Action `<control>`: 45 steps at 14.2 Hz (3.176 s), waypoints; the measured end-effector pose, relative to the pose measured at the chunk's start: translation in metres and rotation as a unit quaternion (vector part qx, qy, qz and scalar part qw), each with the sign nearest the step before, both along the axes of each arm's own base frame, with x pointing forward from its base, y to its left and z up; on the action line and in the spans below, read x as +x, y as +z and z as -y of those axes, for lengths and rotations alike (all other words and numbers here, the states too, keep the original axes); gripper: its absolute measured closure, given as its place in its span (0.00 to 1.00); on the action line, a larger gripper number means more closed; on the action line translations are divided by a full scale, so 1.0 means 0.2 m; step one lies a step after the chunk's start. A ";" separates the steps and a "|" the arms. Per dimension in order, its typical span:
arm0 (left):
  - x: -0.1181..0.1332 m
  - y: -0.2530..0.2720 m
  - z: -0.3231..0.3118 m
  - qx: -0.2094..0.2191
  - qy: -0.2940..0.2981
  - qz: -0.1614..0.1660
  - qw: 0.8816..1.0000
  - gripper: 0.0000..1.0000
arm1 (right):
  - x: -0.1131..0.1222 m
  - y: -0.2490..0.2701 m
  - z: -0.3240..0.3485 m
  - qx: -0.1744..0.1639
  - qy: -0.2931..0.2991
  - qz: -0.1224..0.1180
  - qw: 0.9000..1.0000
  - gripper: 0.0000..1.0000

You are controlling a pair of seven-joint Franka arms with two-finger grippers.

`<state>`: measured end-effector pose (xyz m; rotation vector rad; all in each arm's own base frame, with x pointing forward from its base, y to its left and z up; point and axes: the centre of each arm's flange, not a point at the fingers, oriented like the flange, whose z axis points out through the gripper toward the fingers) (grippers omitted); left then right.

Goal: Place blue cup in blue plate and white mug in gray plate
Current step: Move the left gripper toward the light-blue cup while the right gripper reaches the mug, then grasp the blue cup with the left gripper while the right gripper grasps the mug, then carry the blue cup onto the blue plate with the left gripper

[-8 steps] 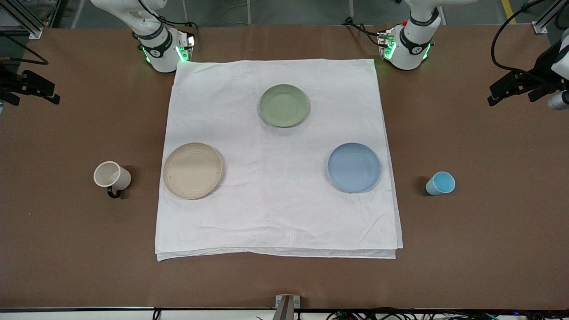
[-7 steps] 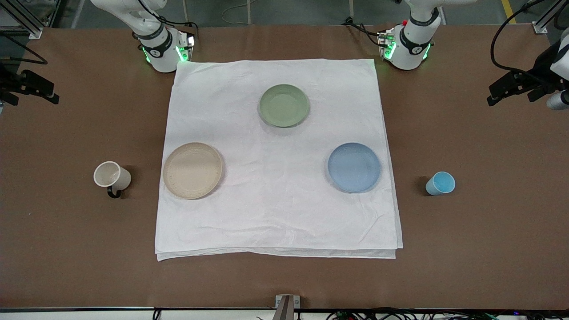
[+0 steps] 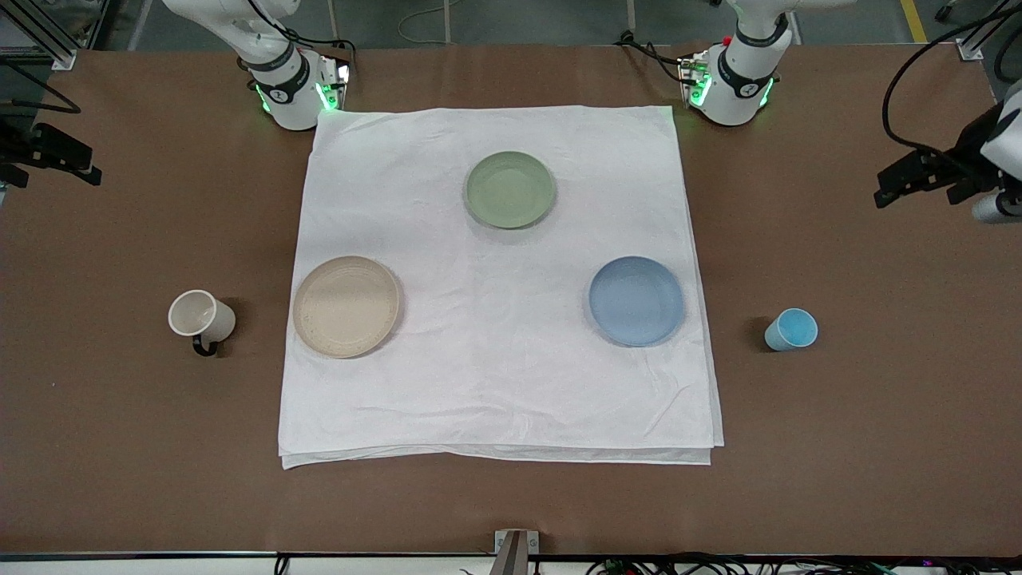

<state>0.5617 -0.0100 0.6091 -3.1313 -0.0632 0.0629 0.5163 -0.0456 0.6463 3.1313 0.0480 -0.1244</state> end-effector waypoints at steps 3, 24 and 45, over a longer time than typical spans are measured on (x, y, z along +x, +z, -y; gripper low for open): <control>0.24 -0.34 -0.10 0.007 0.010 -0.002 1.000 0.00 | 0.00 0.00 -0.01 0.000 0.001 0.001 1.000 0.00; 0.31 -1.85 -0.30 0.017 0.016 -0.044 0.999 0.30 | 0.52 -0.85 0.37 -0.012 -0.047 -0.023 0.999 0.00; 0.13 -1.42 0.83 -0.018 0.051 -0.048 0.997 0.97 | 0.56 -2.06 0.22 -0.013 0.015 0.008 1.000 0.07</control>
